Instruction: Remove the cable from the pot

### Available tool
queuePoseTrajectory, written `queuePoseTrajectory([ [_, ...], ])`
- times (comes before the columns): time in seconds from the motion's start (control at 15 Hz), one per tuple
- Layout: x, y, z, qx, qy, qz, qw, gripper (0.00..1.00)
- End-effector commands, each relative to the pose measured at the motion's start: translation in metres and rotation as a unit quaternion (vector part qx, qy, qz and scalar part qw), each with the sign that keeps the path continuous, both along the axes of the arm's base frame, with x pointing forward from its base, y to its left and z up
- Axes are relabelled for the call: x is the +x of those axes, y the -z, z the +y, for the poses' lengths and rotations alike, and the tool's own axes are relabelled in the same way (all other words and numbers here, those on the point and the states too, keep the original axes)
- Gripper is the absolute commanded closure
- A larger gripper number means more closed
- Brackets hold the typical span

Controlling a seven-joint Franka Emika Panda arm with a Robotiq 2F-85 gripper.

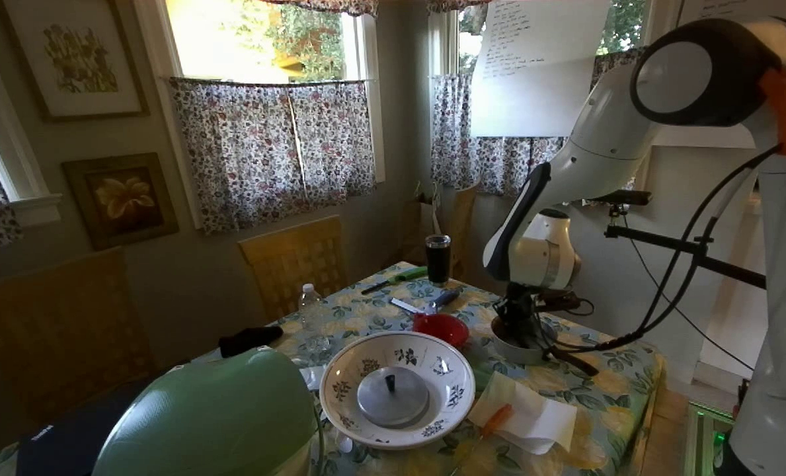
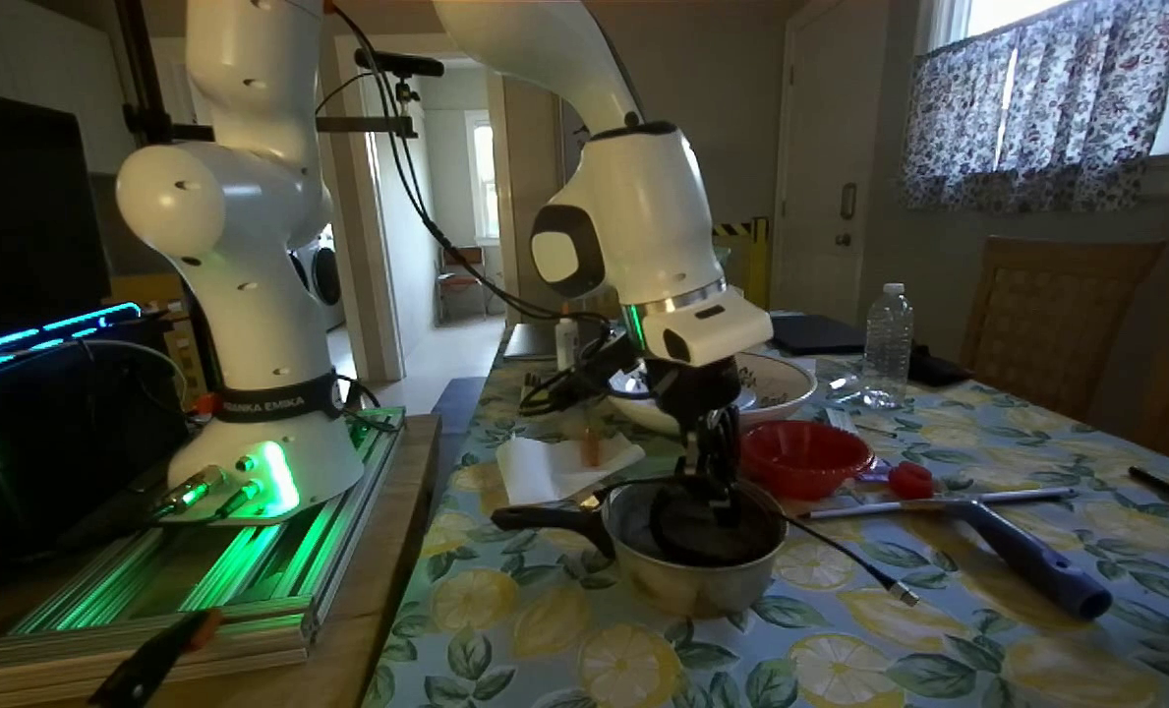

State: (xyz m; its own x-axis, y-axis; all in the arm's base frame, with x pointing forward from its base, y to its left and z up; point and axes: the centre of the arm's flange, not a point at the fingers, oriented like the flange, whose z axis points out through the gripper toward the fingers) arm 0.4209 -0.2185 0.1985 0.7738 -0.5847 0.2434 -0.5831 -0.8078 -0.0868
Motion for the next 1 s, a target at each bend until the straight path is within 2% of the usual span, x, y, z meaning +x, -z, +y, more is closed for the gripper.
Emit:
queuePoseTrajectory([
  [0.0,-0.003,-0.035,0.014,-0.031,-0.024,0.003,0.9992,0.99],
  [0.2,-0.013,-0.060,0.020,-0.045,-0.048,0.010,0.9978,0.99],
  [0.53,-0.020,-0.101,0.028,-0.064,-0.076,-0.003,0.9951,0.99],
  [0.73,-0.008,-0.122,0.026,-0.078,-0.091,-0.018,0.9926,0.99],
  [0.93,0.016,-0.142,0.022,-0.106,-0.127,-0.023,0.9860,0.99],
])
